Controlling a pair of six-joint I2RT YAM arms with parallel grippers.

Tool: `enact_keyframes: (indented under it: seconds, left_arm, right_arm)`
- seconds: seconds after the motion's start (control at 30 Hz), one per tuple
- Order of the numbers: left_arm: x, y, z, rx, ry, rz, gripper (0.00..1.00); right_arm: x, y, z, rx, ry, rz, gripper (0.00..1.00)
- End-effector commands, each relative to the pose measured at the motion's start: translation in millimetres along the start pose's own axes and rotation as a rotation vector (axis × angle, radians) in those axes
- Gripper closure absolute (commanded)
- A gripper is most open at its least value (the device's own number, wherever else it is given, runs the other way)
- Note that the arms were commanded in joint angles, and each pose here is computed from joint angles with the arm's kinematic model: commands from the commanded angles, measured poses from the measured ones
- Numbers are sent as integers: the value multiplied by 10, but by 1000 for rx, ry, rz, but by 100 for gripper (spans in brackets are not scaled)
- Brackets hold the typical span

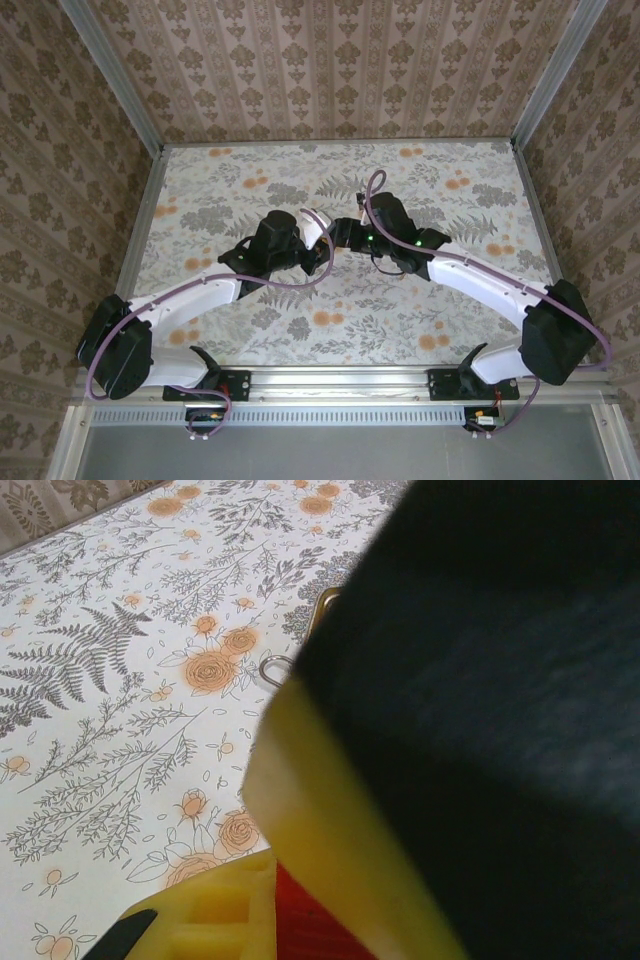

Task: Unlock with the key

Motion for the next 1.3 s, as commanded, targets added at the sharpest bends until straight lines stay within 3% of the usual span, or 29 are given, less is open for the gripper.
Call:
enact_keyframes:
  seconds: [0.0, 0.2, 0.4, 0.63, 1.03, 1.27]
  left_arm:
    - [-204, -66, -26, 24, -65, 13, 100]
    - [-202, -62, -21, 24, -67, 7, 100]
    - [-220, -57, -4, 22, -68, 5, 100]
    - [-233, -52, 12, 18, -69, 4, 99]
    - [-196, -82, 2, 35, -58, 2, 46]
    - [-147, -114, -27, 54, -48, -2, 33]
  right_arm:
    - [56, 12, 85, -20, 16, 15, 42]
    - [45, 11, 117, -26, 2, 38, 46]
    - [84, 49, 174, -30, 10, 39, 61]
    - [101, 49, 174, -19, 7, 29, 67]
    - [-49, -6, 15, 40, -57, -19, 70]
    - [-173, -70, -33, 67, -90, -21, 71]
Point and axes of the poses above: each hand's point on the last joint's axis, 136 mm out from that joint toward the fingers, its own z axis out along the fingers, its own y axis along the line the jaws close on, x = y × z, the point moved 2 cm from there along -z, back along the fingers, and after that the axes turned 12 degrees about -z, right-handed, at the moved point
